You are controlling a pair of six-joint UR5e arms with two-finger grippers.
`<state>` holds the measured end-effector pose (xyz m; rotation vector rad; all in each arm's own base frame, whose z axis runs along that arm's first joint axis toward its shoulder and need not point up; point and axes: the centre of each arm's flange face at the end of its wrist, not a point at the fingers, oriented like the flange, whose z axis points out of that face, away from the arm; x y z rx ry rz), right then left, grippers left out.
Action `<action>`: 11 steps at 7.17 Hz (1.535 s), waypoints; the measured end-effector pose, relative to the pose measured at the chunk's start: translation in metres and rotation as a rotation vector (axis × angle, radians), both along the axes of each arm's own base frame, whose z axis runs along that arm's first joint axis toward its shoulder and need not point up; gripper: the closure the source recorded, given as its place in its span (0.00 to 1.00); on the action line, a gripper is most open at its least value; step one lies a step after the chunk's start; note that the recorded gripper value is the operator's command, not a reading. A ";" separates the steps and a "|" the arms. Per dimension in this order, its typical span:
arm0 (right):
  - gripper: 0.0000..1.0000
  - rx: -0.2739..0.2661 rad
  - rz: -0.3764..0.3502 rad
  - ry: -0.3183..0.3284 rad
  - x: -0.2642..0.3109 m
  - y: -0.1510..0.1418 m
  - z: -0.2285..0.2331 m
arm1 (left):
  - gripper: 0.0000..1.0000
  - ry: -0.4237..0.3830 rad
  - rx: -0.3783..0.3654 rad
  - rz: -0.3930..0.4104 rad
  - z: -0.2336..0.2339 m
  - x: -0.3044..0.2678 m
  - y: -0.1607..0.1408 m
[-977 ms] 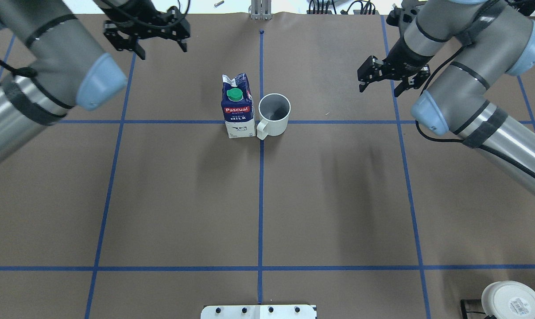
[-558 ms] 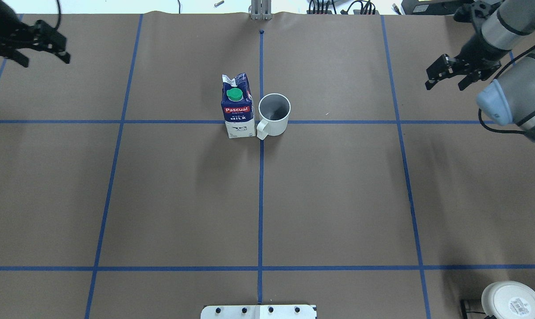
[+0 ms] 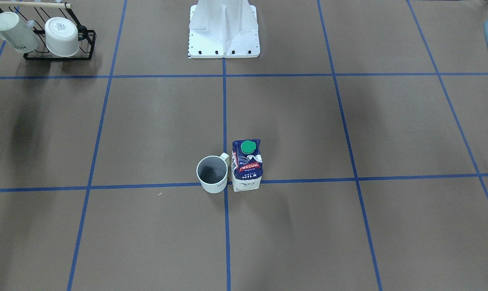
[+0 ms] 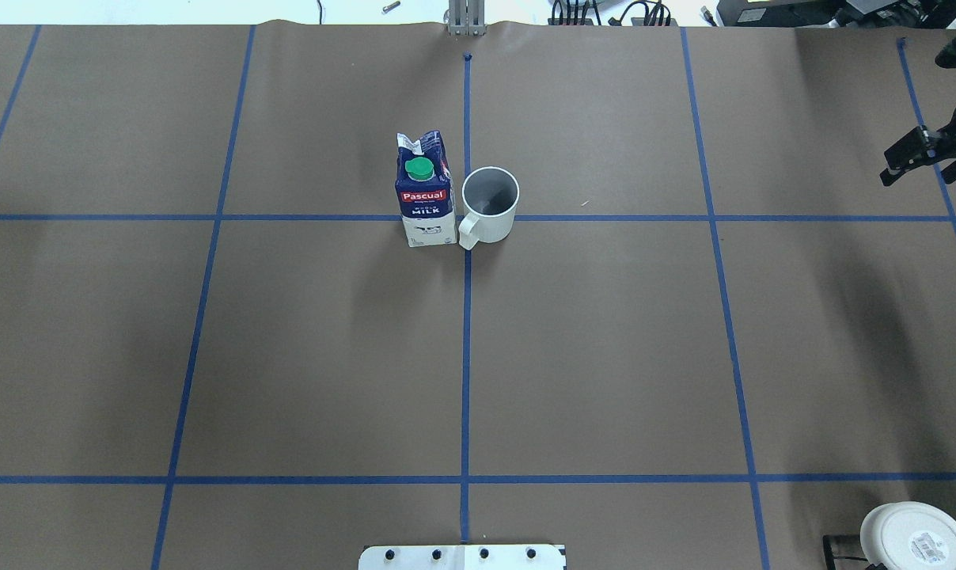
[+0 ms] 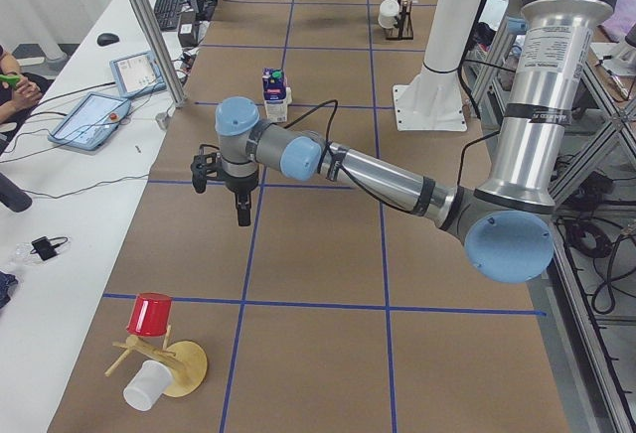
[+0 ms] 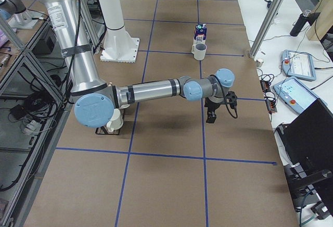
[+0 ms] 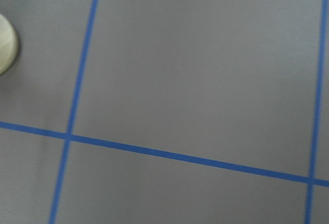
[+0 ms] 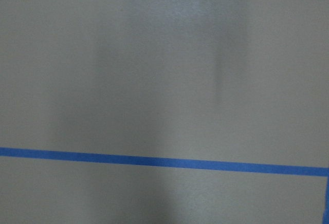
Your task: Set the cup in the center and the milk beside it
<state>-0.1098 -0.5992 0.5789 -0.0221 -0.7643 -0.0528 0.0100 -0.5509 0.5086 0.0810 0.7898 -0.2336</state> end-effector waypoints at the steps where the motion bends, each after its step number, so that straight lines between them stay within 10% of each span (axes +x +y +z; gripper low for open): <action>1: 0.00 -0.005 0.013 0.035 0.010 0.003 0.015 | 0.01 -0.019 0.049 0.036 0.033 -0.022 0.016; 5: 0.00 -0.081 0.099 0.062 0.078 0.009 0.039 | 0.01 -0.052 0.026 0.113 0.144 -0.045 0.067; 11: 0.00 -0.160 0.153 -0.017 0.138 0.027 0.050 | 0.01 -0.042 0.009 0.112 0.149 -0.048 0.075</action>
